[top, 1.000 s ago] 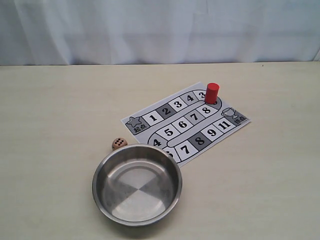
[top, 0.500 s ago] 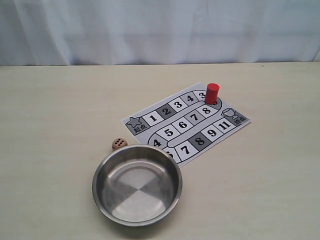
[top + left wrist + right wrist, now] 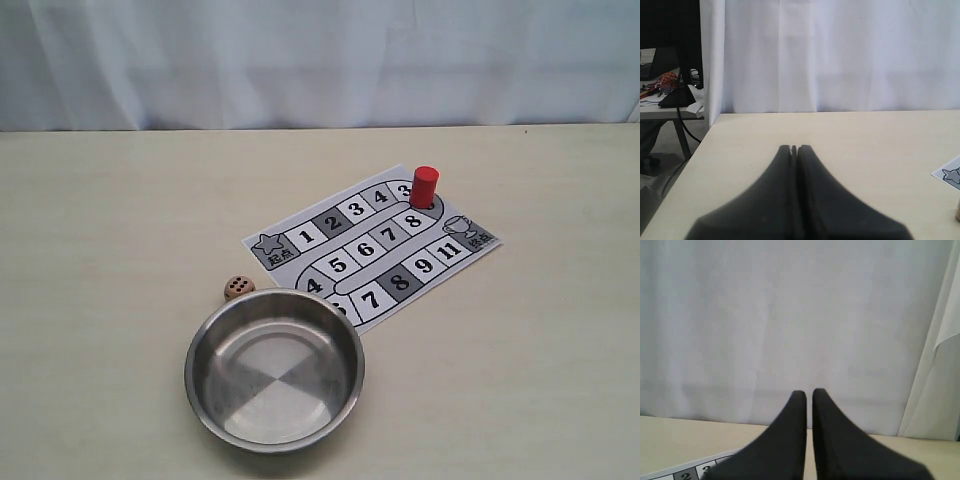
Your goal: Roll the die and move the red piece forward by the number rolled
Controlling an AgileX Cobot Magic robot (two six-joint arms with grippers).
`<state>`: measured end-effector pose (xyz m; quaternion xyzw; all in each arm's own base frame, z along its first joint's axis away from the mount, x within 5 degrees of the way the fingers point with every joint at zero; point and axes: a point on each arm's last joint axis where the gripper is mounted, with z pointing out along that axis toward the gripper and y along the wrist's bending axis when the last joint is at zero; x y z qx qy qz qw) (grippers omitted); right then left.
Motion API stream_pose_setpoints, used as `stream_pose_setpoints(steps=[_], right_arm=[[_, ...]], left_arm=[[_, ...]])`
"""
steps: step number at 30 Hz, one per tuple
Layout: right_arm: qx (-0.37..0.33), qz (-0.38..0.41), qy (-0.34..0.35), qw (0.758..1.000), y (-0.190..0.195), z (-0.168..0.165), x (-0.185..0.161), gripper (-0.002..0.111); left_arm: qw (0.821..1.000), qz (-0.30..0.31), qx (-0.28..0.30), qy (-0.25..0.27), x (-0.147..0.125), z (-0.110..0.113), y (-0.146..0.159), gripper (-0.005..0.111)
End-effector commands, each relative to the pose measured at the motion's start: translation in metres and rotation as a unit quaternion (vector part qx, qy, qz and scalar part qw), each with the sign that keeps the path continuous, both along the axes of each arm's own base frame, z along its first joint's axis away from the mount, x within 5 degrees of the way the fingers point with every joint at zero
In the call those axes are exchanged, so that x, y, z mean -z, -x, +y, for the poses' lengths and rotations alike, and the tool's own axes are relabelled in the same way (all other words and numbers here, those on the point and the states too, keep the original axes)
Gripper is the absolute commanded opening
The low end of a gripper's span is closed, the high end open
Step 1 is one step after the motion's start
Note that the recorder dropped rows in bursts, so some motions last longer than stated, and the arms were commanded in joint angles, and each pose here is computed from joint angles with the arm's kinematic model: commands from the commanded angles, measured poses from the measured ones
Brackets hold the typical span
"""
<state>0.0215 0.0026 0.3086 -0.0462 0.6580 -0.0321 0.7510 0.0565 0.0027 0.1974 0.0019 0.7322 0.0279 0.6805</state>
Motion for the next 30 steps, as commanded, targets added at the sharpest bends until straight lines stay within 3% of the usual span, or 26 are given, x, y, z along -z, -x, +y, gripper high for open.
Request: stream_pose_setpoints(steps=[1,4,12,23,30], right_arm=[[0.007,-0.021,-0.007,1.000,-0.013,-0.001,0.023,0.004],[0.014,-0.005,0.024,1.000,-0.017,-0.002,0.035,0.004],[0.018,-0.018,0.024,0.999,-0.023,-0.002,0.048,0.004],[0.023,-0.005,0.050,0.998,-0.034,-0.003,0.091,0.004],[0.019,0.048,0.005,0.999,-0.035,-0.003,0.100,0.004]], left_arm=[[1.000,-0.009,0.001,0.002,-0.003,0.000,0.000,0.000],[1.000,-0.009,0.001,0.002,-0.003,0.000,0.000,0.000],[1.000,-0.009,0.001,0.002,-0.003,0.000,0.000,0.000],[1.000,-0.009,0.001,0.002,-0.003,0.000,0.000,0.000],[1.000,-0.009,0.001,0.002,-0.003,0.000,0.000,0.000]])
